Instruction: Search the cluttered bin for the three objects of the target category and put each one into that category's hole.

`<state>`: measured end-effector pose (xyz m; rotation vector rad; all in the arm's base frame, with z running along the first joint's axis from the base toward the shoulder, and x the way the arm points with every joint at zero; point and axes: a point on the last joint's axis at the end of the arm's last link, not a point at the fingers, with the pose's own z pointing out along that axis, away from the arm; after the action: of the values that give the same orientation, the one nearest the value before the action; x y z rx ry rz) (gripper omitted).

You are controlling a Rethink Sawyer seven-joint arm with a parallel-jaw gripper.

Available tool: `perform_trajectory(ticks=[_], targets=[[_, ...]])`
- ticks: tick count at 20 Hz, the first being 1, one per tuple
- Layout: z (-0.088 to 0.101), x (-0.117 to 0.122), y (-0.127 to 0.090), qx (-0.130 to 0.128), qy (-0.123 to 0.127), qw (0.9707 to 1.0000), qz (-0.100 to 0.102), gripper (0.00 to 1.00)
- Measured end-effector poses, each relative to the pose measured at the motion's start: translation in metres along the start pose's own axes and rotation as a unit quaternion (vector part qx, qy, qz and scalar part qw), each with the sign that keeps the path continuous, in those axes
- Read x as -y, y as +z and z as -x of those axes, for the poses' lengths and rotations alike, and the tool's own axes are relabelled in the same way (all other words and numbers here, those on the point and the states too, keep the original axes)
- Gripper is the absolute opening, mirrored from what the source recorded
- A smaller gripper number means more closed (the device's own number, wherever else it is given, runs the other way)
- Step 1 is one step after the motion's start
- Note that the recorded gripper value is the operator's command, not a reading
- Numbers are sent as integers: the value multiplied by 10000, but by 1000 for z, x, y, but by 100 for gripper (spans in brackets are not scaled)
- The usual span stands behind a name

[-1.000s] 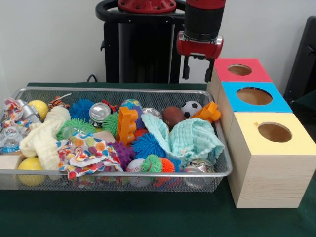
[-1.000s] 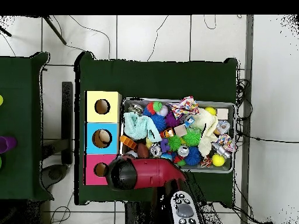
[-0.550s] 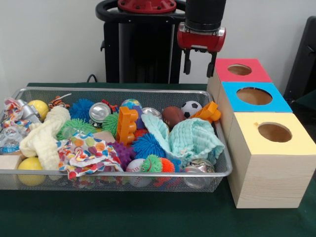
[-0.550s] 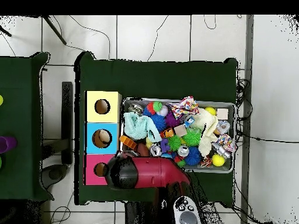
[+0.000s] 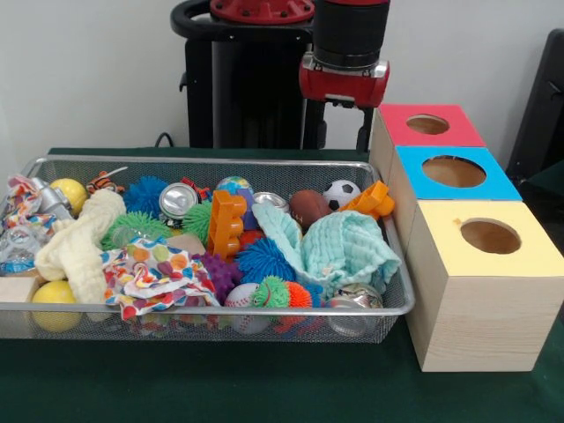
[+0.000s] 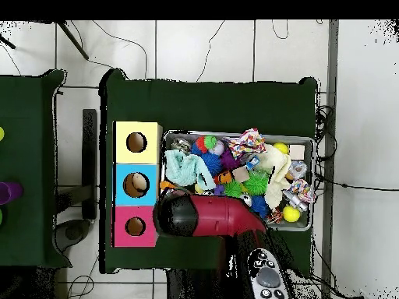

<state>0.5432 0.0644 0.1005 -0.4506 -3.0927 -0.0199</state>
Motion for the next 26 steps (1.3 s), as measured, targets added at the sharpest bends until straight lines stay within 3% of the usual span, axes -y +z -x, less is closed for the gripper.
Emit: perform_trajectory(ticks=[18,26], targets=[[68,66,25,-43,703,9974,156,100],[84,79,32,-161,835,9962,176,100]])
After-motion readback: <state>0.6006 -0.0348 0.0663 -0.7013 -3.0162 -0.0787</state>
